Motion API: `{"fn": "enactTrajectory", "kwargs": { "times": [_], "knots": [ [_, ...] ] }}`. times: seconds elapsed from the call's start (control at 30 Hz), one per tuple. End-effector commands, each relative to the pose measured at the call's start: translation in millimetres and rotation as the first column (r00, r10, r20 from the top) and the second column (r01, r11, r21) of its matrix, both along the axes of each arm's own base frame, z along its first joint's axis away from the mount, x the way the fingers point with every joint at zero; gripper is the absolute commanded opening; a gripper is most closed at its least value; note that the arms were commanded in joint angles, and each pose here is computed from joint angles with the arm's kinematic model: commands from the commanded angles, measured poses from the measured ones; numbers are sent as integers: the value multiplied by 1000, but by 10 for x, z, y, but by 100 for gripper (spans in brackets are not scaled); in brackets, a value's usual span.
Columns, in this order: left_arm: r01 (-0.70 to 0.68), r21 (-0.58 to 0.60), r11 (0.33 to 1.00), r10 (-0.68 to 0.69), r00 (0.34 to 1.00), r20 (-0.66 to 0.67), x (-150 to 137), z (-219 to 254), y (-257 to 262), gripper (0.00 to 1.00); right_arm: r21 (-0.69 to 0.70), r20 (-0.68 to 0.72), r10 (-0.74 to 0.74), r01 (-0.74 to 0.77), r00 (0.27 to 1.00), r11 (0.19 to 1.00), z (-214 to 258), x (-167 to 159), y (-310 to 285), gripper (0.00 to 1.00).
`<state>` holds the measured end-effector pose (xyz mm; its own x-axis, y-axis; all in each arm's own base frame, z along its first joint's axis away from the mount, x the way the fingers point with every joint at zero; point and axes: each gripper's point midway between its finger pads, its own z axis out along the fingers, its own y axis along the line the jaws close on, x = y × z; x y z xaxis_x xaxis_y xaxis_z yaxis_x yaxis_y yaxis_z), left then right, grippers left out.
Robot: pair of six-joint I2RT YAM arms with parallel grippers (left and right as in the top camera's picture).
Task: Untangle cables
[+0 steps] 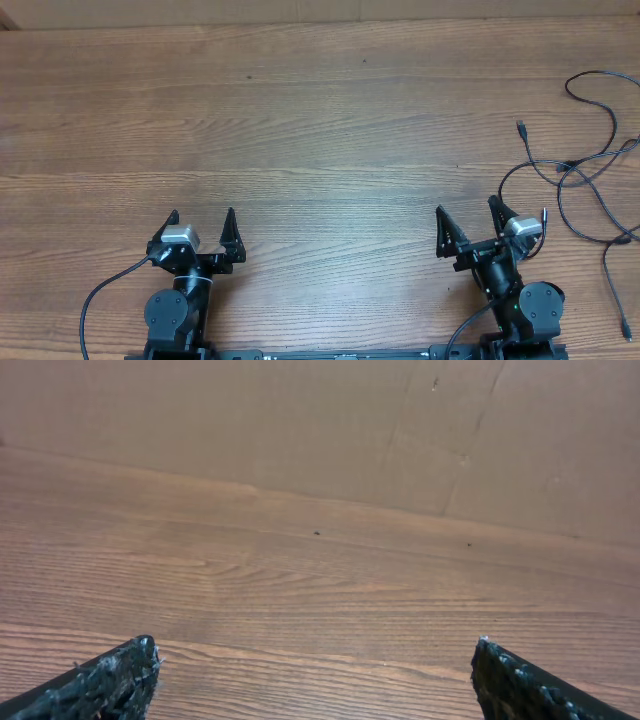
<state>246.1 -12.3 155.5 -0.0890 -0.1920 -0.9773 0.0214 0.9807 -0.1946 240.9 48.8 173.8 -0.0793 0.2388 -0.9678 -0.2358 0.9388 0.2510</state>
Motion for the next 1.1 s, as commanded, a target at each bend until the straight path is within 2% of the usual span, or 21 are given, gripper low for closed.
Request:
{"fn": "enactTrajectory", "kwargs": {
  "times": [0.0, 0.77, 0.83, 0.93, 1.07],
  "knots": [
    [0, 19, 1000, -1, 1000, 9, -3, 9, 7, 100, 29, -6, -41, 41, 999, 999, -25, 15, -62, 100],
    [0, 19, 1000, -1, 1000, 9, -3, 9, 7, 100, 25, -5, -43, 43, 999, 999, -24, 16, -65, 100],
    [0, 19, 1000, -1, 1000, 9, -3, 9, 7, 100, -7, 4, -32, 32, 999, 999, -23, 12, -46, 100],
    [0, 19, 1000, -1, 1000, 9, -3, 9, 7, 100, -131, 44, 53, -47, 998, 990, -4, -23, 88, 100],
    [0, 19, 1000, -1, 1000, 9, -3, 9, 7, 100, -156, 49, 49, -41, 998, 987, -6, -21, 79, 100]
  ]
}}
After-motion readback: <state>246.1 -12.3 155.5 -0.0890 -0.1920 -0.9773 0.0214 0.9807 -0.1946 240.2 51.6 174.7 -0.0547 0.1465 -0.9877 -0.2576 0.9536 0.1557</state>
